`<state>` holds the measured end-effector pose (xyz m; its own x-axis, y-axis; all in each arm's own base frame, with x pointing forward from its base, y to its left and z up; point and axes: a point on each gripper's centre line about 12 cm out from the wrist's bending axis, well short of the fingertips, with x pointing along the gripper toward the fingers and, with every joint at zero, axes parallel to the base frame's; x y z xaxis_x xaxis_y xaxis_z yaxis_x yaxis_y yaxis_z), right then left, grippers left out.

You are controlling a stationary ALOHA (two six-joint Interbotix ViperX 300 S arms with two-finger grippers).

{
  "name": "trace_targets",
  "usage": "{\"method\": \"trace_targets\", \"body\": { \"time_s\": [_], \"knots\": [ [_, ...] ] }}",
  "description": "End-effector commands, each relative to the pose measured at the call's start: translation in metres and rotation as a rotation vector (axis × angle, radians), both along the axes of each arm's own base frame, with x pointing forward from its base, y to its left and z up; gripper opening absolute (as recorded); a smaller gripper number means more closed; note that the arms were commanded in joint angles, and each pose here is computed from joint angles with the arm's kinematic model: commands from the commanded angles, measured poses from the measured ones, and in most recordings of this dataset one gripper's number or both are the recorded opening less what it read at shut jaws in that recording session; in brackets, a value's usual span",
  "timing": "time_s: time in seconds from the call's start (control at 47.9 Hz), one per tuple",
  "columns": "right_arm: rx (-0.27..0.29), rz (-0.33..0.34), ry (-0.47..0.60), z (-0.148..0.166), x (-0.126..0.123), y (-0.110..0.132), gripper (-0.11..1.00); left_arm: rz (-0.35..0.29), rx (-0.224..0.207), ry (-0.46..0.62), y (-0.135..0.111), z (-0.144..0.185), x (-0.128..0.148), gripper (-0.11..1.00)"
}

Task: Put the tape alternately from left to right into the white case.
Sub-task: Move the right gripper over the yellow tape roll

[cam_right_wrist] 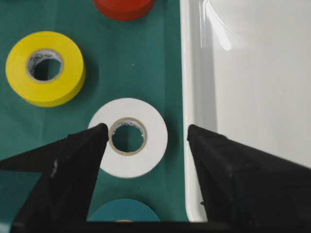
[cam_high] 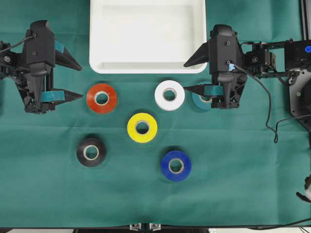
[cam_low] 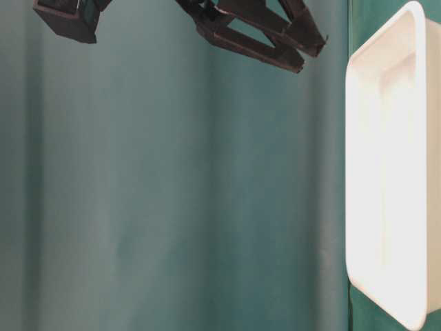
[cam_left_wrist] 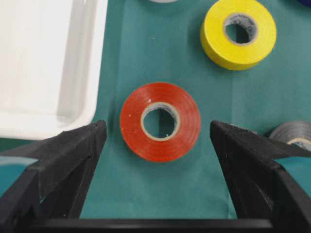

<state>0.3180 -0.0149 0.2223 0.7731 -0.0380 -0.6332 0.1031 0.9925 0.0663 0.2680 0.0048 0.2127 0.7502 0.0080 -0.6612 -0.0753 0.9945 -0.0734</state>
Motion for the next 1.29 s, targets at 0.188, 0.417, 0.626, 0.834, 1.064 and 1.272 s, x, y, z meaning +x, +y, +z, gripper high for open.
{"method": "trace_targets", "body": {
  "time_s": [0.188, 0.417, 0.626, 0.834, 1.064, 1.272],
  "knots": [
    [0.008, -0.005, -0.008, 0.002, 0.014, 0.0, 0.72, 0.002, -0.001, -0.034, 0.0, 0.01, 0.003, 0.51],
    [0.008, 0.021, 0.017, -0.005, 0.029, 0.008, 0.72, 0.002, -0.001, -0.031, 0.0, 0.009, 0.002, 0.51],
    [0.009, 0.052, 0.032, -0.01, 0.048, 0.019, 0.72, 0.004, -0.001, -0.031, 0.001, 0.009, 0.002, 0.51],
    [0.014, 0.066, 0.07, -0.023, 0.067, 0.027, 0.72, 0.006, -0.003, -0.031, 0.001, 0.009, 0.002, 0.51],
    [0.025, 0.072, 0.16, -0.037, 0.088, 0.035, 0.74, 0.014, -0.012, -0.025, 0.001, 0.007, 0.002, 0.51],
    [0.043, 0.064, 0.183, -0.045, 0.102, 0.041, 0.74, 0.014, -0.012, -0.02, 0.001, 0.006, 0.002, 0.51]
  ]
}}
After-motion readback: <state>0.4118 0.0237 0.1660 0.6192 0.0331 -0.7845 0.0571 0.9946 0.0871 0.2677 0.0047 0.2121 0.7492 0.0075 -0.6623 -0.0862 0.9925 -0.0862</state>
